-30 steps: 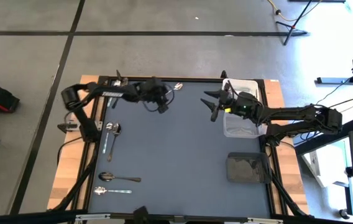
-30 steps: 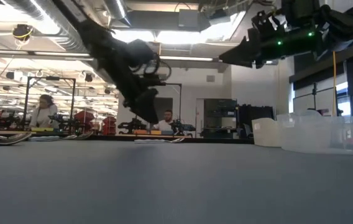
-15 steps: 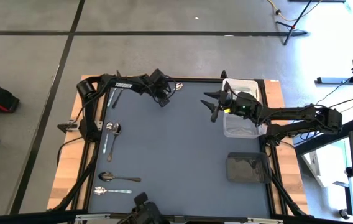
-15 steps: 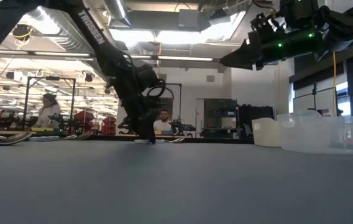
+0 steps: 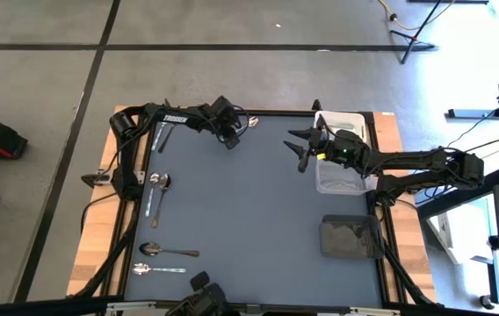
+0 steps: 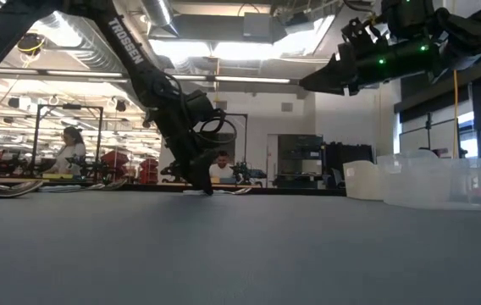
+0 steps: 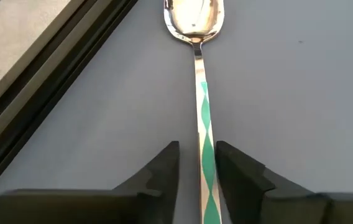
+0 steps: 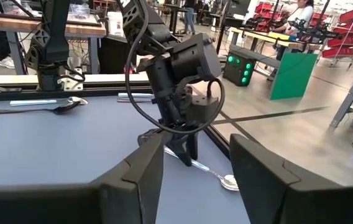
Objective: Sort silverware by color (type)
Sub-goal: Put the white green spoon into the transparent bin
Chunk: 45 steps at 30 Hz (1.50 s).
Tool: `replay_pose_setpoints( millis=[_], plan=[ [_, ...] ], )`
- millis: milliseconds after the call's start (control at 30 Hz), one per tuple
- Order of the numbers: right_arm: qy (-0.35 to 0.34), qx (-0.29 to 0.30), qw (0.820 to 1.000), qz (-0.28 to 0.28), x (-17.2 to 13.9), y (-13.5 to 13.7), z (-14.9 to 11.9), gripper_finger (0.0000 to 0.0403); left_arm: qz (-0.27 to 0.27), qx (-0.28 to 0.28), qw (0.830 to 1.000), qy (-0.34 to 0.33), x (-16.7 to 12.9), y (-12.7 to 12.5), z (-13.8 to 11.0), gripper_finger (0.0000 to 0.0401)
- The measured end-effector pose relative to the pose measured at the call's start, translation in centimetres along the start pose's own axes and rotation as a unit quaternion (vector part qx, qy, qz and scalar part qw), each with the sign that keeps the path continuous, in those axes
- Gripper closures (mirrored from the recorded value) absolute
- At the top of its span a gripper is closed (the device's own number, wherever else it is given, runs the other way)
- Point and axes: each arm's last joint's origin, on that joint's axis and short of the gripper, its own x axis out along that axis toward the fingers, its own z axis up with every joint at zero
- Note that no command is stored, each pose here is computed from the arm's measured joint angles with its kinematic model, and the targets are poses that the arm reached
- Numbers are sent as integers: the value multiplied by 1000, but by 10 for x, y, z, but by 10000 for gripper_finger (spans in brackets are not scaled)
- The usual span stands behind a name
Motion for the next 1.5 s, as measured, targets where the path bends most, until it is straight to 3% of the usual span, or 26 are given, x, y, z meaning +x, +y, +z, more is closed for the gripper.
replay_pose_setpoints(
  millis=[233,633,900,1133,1300,1500],
  plan=[
    [11,-1,1000,1,0,0,-2,228,-2,12,1000,-1,0,-1,0,386],
    [15,-1,1000,3,0,0,-3,228,-17,55,998,-4,-12,-29,2,370],
    [20,3,1000,12,0,1,-4,228,-47,92,985,-140,-62,-62,-19,365],
    [-1,26,996,84,1,5,-1,228,-87,127,945,-289,-114,-92,-51,368],
    [-25,35,989,141,9,10,-4,222,-137,151,899,-387,-134,-109,-73,368],
    [-44,36,988,143,29,13,-15,154,-186,171,855,-453,-144,-124,-84,366]
  ],
)
